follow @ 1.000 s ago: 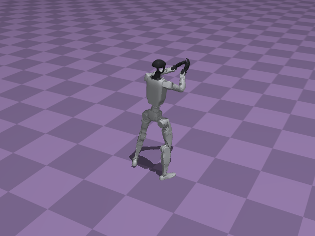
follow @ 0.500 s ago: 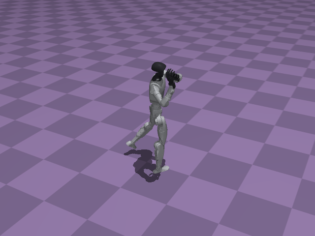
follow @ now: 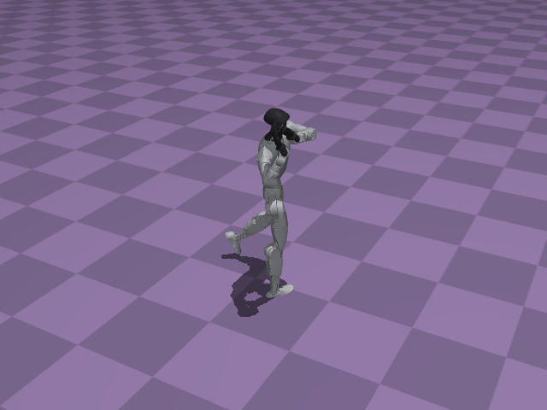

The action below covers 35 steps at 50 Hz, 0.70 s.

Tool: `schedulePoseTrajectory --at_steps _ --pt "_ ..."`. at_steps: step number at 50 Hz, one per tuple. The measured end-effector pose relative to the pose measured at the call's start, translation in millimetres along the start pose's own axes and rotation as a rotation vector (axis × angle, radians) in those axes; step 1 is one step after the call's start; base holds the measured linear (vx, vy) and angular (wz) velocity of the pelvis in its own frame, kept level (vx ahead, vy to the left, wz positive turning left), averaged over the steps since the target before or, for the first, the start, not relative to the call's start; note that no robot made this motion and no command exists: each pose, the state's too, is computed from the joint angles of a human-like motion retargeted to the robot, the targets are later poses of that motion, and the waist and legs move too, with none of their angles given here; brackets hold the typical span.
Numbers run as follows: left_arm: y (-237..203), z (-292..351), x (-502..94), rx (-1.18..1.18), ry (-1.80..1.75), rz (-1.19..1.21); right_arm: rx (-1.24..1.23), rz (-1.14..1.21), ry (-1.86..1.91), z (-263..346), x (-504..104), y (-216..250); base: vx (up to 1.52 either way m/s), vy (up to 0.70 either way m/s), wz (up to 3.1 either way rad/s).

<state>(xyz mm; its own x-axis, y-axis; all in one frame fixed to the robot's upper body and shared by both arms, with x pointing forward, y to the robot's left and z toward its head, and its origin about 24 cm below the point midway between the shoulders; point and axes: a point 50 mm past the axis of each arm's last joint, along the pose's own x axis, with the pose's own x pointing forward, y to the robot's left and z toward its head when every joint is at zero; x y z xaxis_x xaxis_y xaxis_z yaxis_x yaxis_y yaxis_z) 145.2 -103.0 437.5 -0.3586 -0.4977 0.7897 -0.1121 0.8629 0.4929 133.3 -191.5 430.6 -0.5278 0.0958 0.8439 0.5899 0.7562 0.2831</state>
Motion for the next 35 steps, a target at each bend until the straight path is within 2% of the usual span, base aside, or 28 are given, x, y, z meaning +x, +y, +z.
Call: schedulePoseTrajectory --at_steps 11,18,24,28,29,30,31,32,35 --pt "-10 -2 1 -0.01 0.013 -0.054 -0.065 -0.081 0.09 -17 -14 -5 -0.08 0.07 0.34" --pt "-28 -18 -9 -0.015 0.102 -0.235 0.06 -0.303 0.448 -38 -61 -7 -0.14 0.17 1.36" --pt "-65 -56 -42 0.022 0.361 -0.409 0.105 -0.533 0.799 -60 -110 1 -0.13 0.34 2.47" --pt "-97 -93 -105 -0.124 0.756 -0.553 0.238 -0.652 1.14 -75 -159 23 -0.03 0.31 2.98" --pt "-101 -100 -127 -0.131 0.831 -0.608 -0.189 -0.249 1.233 -95 -196 34 0.03 0.32 2.79" --pt "-102 -108 -148 -0.152 0.923 -0.64 -0.309 -0.063 1.335 -102 -223 41 0.06 0.3 2.66" --pt "-96 -119 -169 -0.198 1.049 -0.623 0.239 -0.332 1.506 -86 -219 71 0.08 0.29 2.55" --pt "-89 -127 -189 -0.22 1.138 -0.621 0.488 -0.398 1.602 -77 -226 91 0.09 0.29 2.44" --pt "-62 -144 -223 -0.194 1.266 -0.603 0.681 -0.159 1.807 -51 -257 136 0.12 0.32 2.34"
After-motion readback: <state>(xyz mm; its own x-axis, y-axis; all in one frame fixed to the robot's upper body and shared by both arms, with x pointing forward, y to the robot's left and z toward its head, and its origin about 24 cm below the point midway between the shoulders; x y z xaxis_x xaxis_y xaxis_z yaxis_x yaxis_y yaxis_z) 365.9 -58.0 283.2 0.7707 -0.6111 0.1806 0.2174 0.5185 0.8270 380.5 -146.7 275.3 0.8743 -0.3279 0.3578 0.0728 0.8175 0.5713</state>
